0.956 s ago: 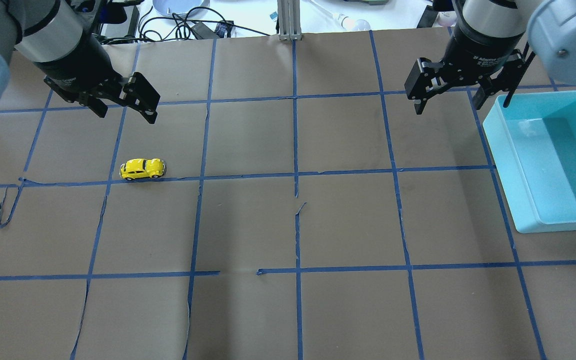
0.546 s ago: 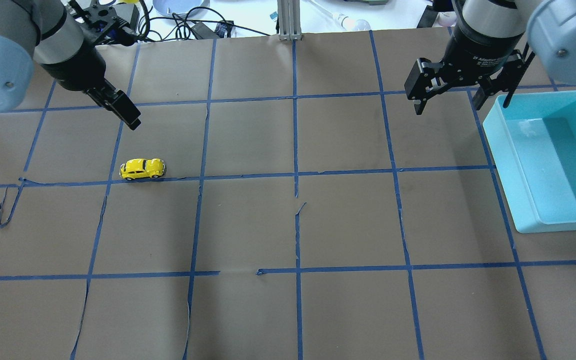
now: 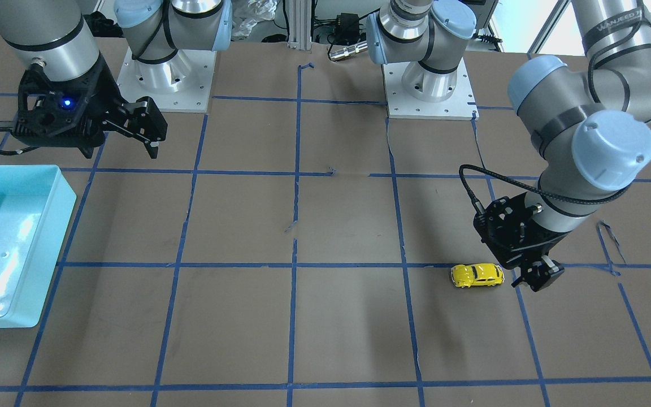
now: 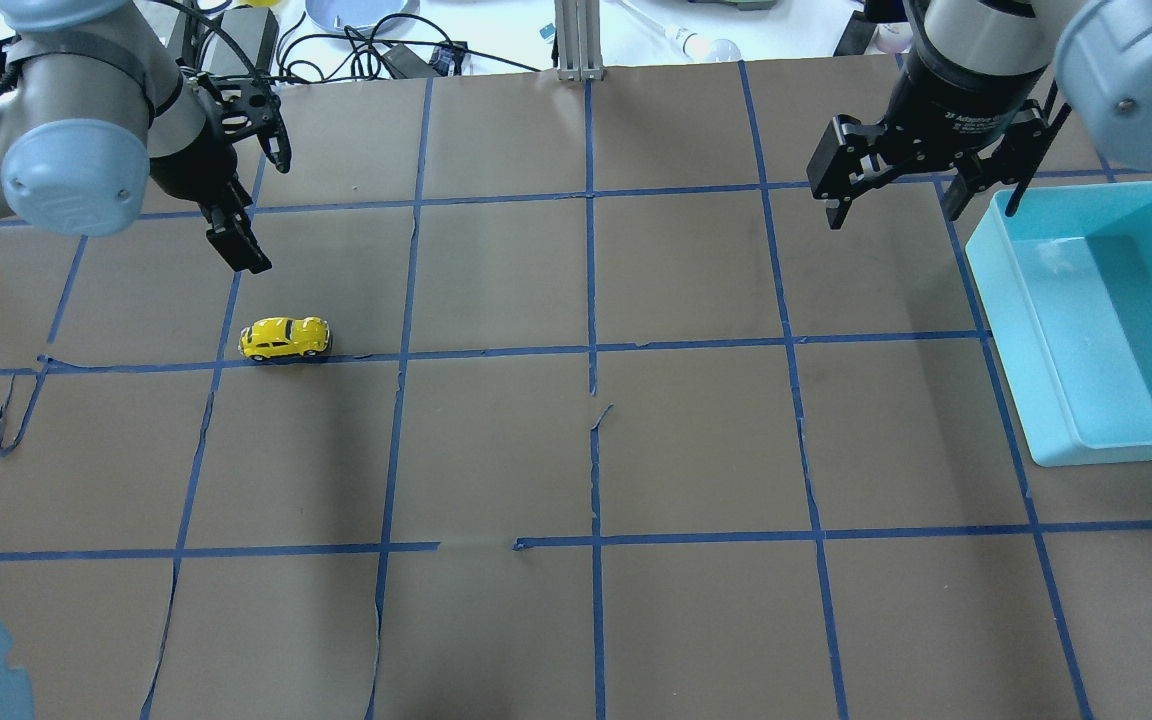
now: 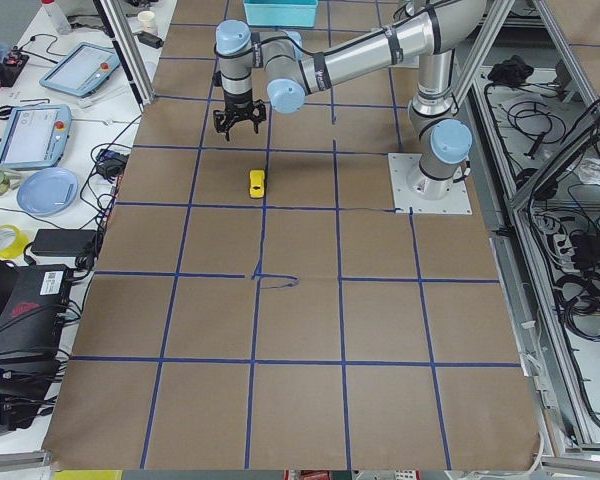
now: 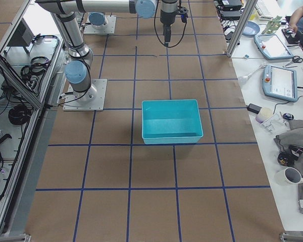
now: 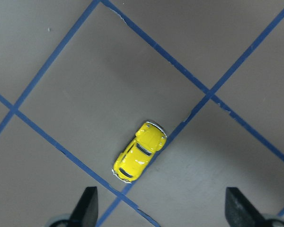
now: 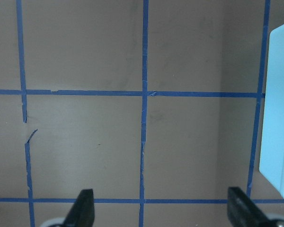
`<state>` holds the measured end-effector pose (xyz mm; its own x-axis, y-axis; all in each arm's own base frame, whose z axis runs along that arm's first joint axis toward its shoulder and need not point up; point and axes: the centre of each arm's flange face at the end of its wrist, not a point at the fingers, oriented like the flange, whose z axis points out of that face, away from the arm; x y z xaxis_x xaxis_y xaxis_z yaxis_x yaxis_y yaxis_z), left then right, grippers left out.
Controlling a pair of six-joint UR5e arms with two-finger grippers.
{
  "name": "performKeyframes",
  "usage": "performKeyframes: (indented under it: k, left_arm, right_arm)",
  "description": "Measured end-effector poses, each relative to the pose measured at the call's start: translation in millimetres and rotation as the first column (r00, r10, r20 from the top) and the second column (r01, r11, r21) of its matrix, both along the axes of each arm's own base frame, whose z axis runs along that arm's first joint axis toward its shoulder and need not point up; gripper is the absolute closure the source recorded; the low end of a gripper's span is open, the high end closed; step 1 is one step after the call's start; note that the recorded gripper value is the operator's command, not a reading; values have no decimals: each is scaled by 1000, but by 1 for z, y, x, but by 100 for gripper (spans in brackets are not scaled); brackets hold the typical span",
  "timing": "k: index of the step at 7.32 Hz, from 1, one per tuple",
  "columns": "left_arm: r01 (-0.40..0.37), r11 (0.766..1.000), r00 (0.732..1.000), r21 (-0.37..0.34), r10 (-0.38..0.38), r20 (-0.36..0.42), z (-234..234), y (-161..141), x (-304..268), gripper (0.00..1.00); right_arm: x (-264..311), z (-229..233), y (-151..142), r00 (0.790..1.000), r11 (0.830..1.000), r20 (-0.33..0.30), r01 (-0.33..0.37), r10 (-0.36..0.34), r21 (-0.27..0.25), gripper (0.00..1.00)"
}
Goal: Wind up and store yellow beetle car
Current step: 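Move the left gripper down toward the yellow beetle car, then lower the left gripper over the yellow car and close on it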
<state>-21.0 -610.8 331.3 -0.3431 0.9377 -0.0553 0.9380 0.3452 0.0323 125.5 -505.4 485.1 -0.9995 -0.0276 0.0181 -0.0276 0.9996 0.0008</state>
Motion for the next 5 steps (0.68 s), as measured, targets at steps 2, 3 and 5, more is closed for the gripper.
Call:
performKeyframes:
  k: [2,3,5]
  left_arm:
    - [59,998,998,28,-59,9,-46,11,24,7]
    - [99,993,995,56,-100,4,-66,19,36,6]
    - [208,974,978,90,-208,-16,-93,26,43,10]
  right_arm:
    - [0,0,0,1000,1000,0,-1,1,0,0]
    - [0,0,0,1000,1000,-3,0,0,2,0]
    - [-1,-1,0,1000,1000,-9,11,-11,5,0]
